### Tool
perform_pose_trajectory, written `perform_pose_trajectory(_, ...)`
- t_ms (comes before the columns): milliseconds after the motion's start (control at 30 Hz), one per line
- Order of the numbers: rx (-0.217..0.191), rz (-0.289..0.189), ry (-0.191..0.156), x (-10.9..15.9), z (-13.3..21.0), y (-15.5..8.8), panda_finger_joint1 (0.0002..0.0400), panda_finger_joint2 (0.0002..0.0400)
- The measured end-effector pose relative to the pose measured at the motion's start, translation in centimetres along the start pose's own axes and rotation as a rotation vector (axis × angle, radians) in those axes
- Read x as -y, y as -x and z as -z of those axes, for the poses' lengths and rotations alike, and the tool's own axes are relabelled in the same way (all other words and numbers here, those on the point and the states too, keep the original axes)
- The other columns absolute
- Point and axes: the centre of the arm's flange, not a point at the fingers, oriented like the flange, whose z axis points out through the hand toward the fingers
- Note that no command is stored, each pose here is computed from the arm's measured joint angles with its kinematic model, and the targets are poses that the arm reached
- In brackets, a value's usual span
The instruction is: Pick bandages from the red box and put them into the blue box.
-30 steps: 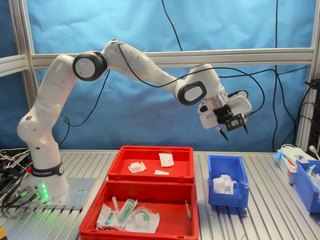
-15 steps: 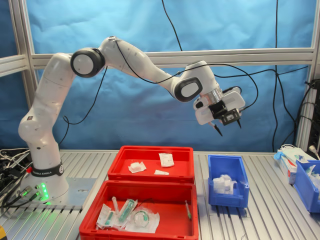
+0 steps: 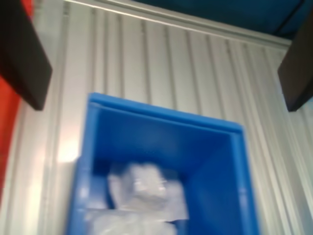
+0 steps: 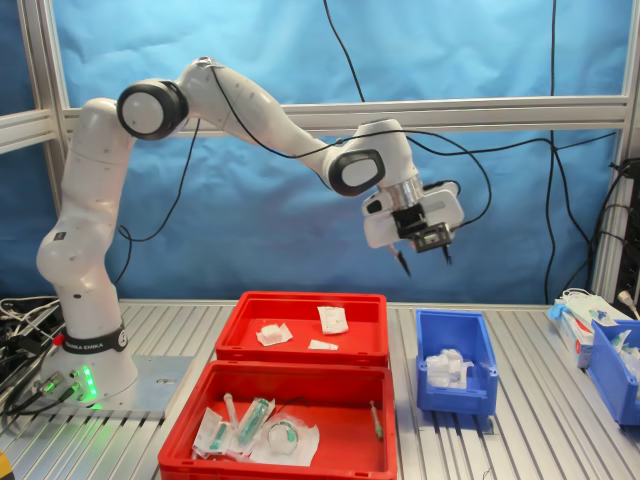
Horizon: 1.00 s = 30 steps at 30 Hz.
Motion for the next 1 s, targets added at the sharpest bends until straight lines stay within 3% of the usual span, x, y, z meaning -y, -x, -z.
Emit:
perform_pose_trajectory(100,-0.056,0.007,0.039,-1.0,0.4,-1.0,0.0400,0.0400)
perform_pose_trajectory(267,-0.098,0.016,0.077,-2.0,1.2,-2.1,0.0400,0.0400)
perform_pose_trajectory(600,-0.149,0.061,0.089,-3.4,1.6,-4.2,0.0400,0.0400)
perform_pose_trajectory(1000,-0.236,0.089,0.111,-4.0,0.8,-10.0,0.0400,0.0400)
